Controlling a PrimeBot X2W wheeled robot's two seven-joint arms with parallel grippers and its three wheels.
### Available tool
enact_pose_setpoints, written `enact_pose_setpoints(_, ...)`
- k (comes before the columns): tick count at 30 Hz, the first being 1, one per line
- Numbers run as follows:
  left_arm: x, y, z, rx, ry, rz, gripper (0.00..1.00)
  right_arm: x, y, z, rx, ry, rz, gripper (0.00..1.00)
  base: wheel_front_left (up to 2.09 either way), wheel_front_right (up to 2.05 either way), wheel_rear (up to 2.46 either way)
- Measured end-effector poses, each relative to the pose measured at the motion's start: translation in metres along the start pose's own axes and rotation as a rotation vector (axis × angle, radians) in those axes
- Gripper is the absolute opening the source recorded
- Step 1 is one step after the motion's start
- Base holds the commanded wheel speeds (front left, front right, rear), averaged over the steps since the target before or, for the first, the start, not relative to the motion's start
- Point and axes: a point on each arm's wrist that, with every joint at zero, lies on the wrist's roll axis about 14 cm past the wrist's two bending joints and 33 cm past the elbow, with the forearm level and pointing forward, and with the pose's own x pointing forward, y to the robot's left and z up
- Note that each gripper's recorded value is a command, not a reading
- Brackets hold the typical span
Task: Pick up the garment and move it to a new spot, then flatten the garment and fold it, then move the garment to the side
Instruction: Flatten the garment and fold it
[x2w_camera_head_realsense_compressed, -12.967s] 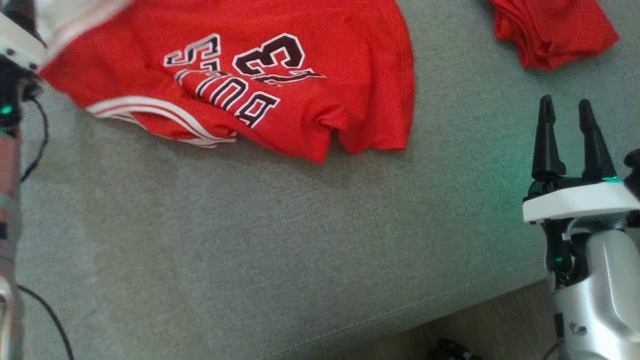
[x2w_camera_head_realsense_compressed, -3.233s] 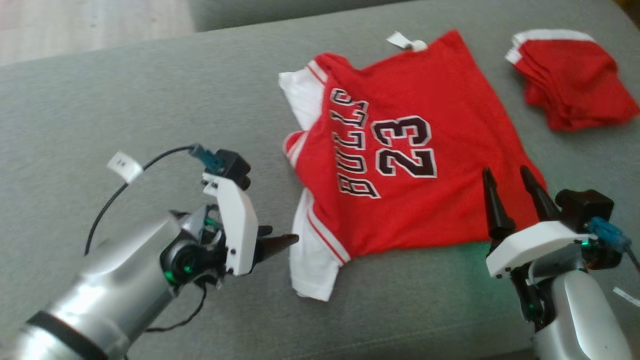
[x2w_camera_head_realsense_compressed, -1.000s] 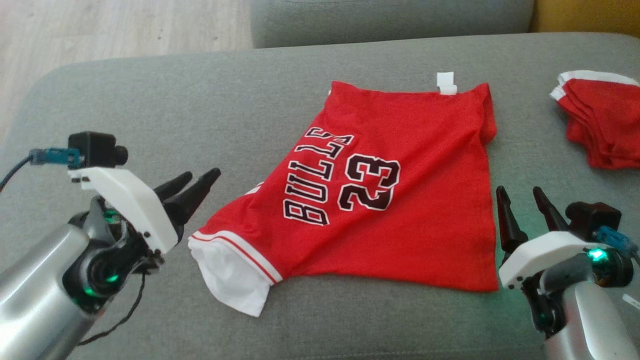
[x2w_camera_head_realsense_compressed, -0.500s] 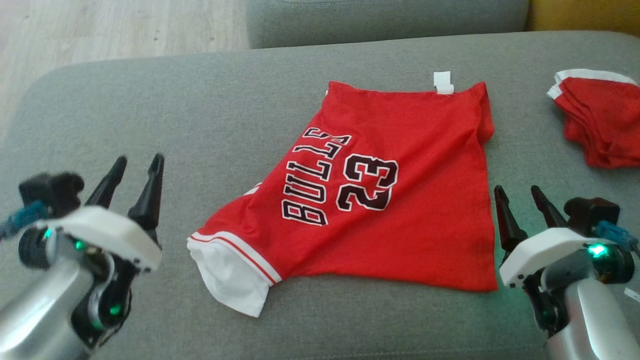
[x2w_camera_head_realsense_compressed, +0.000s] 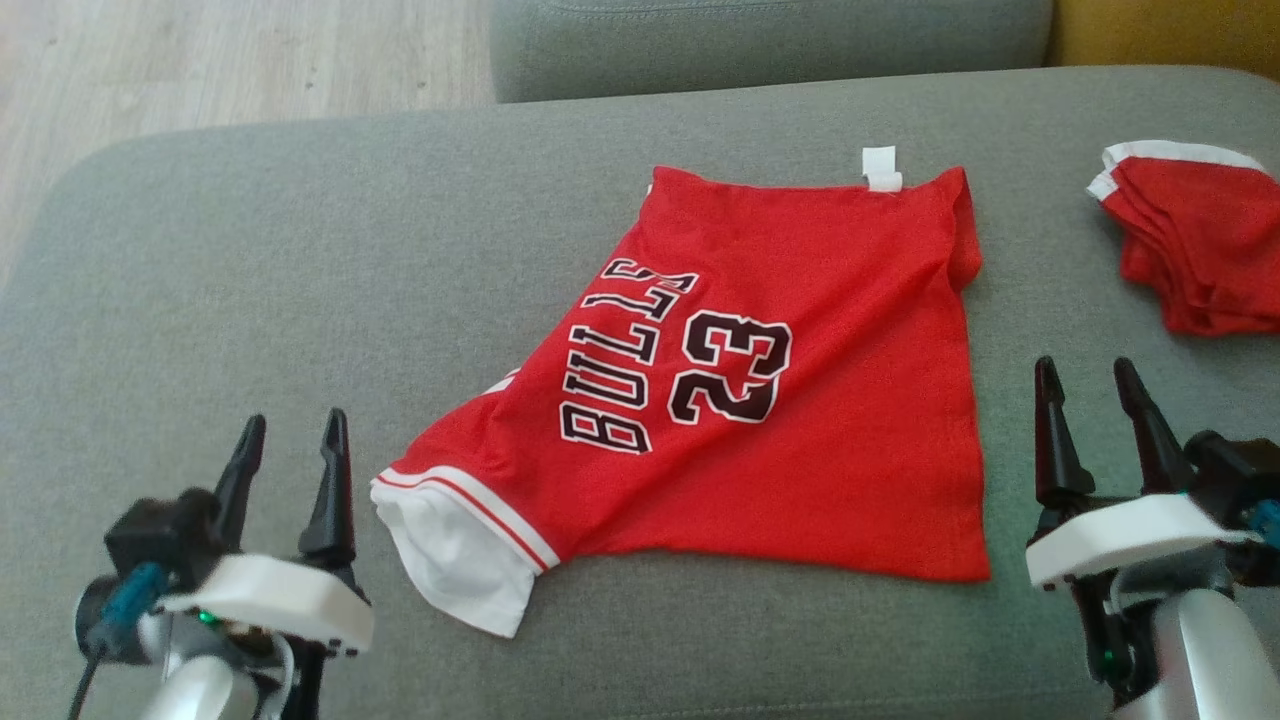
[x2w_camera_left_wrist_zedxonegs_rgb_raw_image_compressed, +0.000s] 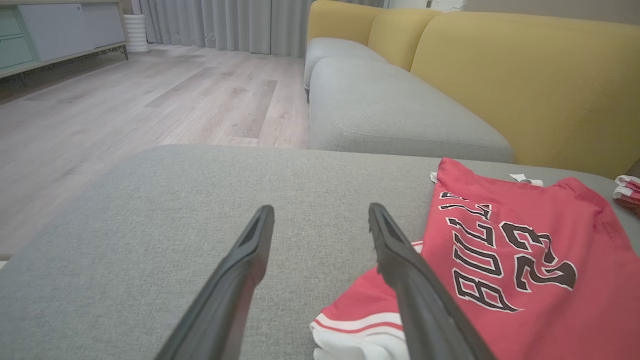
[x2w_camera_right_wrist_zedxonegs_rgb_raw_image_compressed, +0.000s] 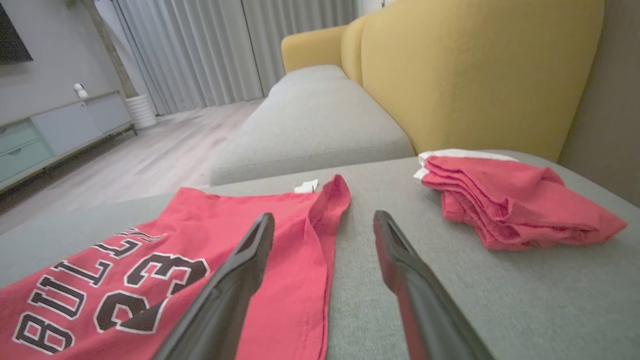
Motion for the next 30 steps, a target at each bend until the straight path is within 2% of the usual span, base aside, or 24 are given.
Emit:
enact_pose_setpoints(5, -0.009, -0.004, 0.003, 0.001, -0.038, -0.001, 1.00, -0.011, 0.001, 0.016, 0.015, -0.094, 0.001, 1.00, 0.00, 0.00, 0.00)
enact_pose_setpoints(13, -0.027, -0.001, 0.004, 0.035, -0.070, 0.000, 1.00, -0.040, -0.005, 0.008, 0.024, -0.107, -0.019, 1.00, 0.00, 0.00, 0.00)
enact_pose_setpoints(30, -0.024, -0.004, 0.003, 0.018, -0.087, -0.014, 1.00, -0.041, 0.002, 0.004, 0.024, -0.089, 0.006, 1.00, 0.00, 0.00, 0.00)
